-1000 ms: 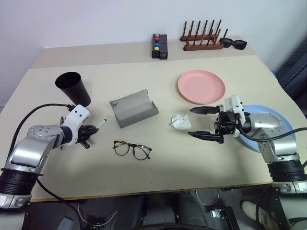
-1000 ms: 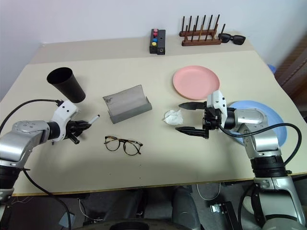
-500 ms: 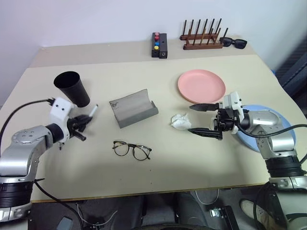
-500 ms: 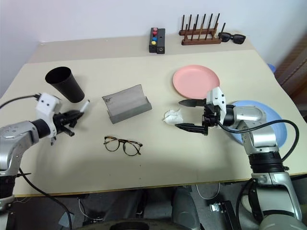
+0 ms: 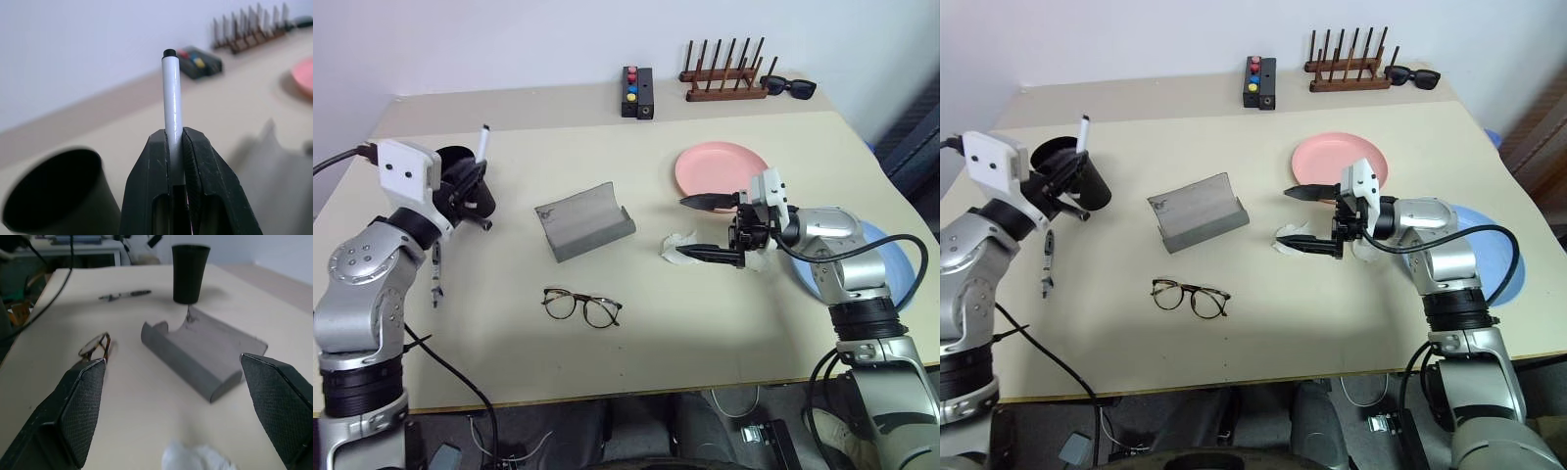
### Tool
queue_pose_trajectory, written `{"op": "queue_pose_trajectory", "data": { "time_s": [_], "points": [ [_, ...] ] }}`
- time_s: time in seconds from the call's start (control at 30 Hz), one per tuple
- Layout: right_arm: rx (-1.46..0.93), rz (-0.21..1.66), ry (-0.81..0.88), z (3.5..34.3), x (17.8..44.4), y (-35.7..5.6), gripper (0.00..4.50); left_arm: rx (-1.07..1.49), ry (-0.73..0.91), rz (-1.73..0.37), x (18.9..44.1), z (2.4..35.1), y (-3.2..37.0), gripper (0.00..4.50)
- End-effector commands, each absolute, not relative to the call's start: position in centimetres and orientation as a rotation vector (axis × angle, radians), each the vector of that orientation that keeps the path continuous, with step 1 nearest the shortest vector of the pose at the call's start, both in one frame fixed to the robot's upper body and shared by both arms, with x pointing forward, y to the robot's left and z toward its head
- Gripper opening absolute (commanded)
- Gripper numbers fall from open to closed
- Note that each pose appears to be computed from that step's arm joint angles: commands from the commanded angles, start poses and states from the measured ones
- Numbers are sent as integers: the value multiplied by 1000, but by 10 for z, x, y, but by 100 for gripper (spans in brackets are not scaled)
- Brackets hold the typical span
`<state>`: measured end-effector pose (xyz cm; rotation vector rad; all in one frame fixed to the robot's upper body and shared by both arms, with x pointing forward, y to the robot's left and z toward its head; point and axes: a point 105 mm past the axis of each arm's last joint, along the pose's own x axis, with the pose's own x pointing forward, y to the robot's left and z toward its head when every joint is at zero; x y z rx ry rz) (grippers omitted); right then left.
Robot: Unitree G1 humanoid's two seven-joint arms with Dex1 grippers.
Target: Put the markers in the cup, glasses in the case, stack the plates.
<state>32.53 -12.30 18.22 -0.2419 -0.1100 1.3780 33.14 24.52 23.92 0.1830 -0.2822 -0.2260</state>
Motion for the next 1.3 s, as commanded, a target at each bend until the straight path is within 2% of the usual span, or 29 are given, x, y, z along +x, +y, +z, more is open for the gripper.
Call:
{"op": "queue_pose_trajectory", "data": {
  "time_s": [0.03, 0.27, 0.57, 0.83, 1.3],
  "points": [
    [-233, 1388, -162, 193, 327, -120, 450, 174, -479, -118, 323, 272, 262, 20],
    [-142, 1404, -236, 204, 332, -108, 450, 61, -625, 4, 328, 284, 276, 20],
    [-52, 1369, -302, 217, 341, -103, 450, 98, -732, 102, 332, 295, 290, 20],
    [-40, 1376, -316, 217, 340, -96, 450, 261, -734, 280, 342, 286, 316, 20],
    [-42, 1368, -317, 215, 339, -98, 450, 215, -712, 259, 378, 265, 309, 20]
  ]
}}
